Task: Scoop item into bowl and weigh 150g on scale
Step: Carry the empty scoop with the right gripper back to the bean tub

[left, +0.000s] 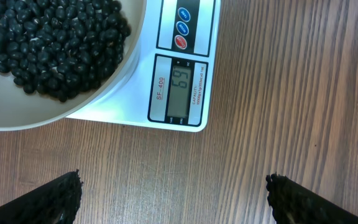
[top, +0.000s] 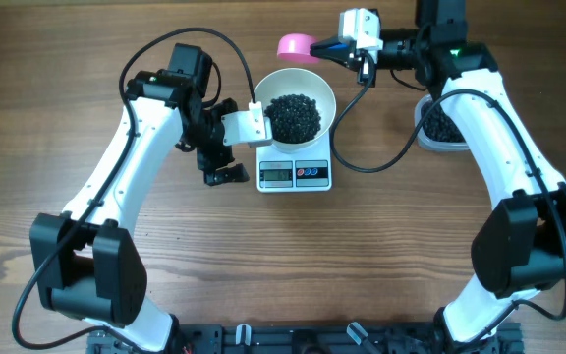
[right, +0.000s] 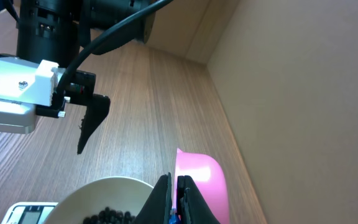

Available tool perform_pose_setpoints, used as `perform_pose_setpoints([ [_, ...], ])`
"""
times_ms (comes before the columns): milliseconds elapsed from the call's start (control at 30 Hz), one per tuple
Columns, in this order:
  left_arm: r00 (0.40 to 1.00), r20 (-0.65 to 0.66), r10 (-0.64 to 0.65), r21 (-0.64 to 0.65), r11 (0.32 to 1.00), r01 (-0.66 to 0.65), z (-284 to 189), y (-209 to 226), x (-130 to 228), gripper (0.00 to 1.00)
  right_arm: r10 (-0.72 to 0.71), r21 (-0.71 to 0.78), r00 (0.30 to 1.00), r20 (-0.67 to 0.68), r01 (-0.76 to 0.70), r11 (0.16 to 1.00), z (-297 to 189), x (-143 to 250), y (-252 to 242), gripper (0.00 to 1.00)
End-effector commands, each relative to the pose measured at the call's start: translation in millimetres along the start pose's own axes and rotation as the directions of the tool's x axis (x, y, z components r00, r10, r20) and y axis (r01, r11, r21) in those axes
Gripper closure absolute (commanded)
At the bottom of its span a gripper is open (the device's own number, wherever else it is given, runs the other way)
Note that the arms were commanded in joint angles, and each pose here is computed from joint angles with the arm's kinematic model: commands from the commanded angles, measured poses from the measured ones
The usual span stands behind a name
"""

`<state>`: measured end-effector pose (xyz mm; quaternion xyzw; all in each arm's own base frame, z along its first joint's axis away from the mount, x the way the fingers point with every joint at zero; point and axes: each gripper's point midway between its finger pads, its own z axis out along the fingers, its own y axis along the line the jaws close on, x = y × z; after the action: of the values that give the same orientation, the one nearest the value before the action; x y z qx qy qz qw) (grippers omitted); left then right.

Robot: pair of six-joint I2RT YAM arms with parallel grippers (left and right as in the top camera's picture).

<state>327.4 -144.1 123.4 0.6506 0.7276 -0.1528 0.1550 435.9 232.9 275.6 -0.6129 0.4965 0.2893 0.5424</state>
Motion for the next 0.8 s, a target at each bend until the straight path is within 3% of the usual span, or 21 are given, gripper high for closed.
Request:
perform_pose_setpoints([
  [0, 1.000, 0.019, 0.018, 0.019, 1.000, -0.018, 3, -4, -3, 0.00, 0.018, 0.015, 1.000, 0.008, -0.018, 1.000, -4, -14, -4, 0.96],
  [133, 1.000, 0.019, 0.018, 0.019, 1.000, -0.018, 3, -4, -3, 0.00, 0.299, 0.095, 0.953, -0.049, -0.294, 0.951, -4, 3, -15, 0.96],
  [233, 1.000, 0.019, 0.018, 0.019, 1.000, -0.018, 3, -4, -3, 0.00, 0.499, 0.209, 0.864, -0.074, -0.476, 0.854, -9, 19, -28, 0.96],
  [300, 1.000, 0.019, 0.018, 0.019, 1.000, -0.018, 3, -4, -3, 0.00, 0.694, 0.351, 0.719, -0.033, -0.642, 0.682, -23, 39, -45, 0.96],
  [400, 1.000, 0.019, 0.018, 0.019, 1.000, -0.018, 3, -4, -3, 0.00, 0.805, 0.500, 0.586, 0.088, -0.725, 0.473, -62, 63, -73, 0.96],
  [533, 1.000, 0.019, 0.018, 0.019, 1.000, -0.018, 3, -4, -3, 0.00, 0.842, 0.608, 0.511, 0.173, -0.728, 0.317, -119, 70, -93, 0.96],
  [667, 1.000, 0.019, 0.018, 0.019, 1.000, -0.018, 3, -4, -3, 0.00, 0.871, 0.822, 0.447, 0.204, -0.562, 0.096, -207, 93, -100, 0.96],
  [767, 1.000, 0.019, 0.018, 0.019, 1.000, -0.018, 3, -4, -3, 0.00, 0.913, 0.906, 0.364, 0.183, -0.422, -0.013, -253, 127, -80, 0.96],
])
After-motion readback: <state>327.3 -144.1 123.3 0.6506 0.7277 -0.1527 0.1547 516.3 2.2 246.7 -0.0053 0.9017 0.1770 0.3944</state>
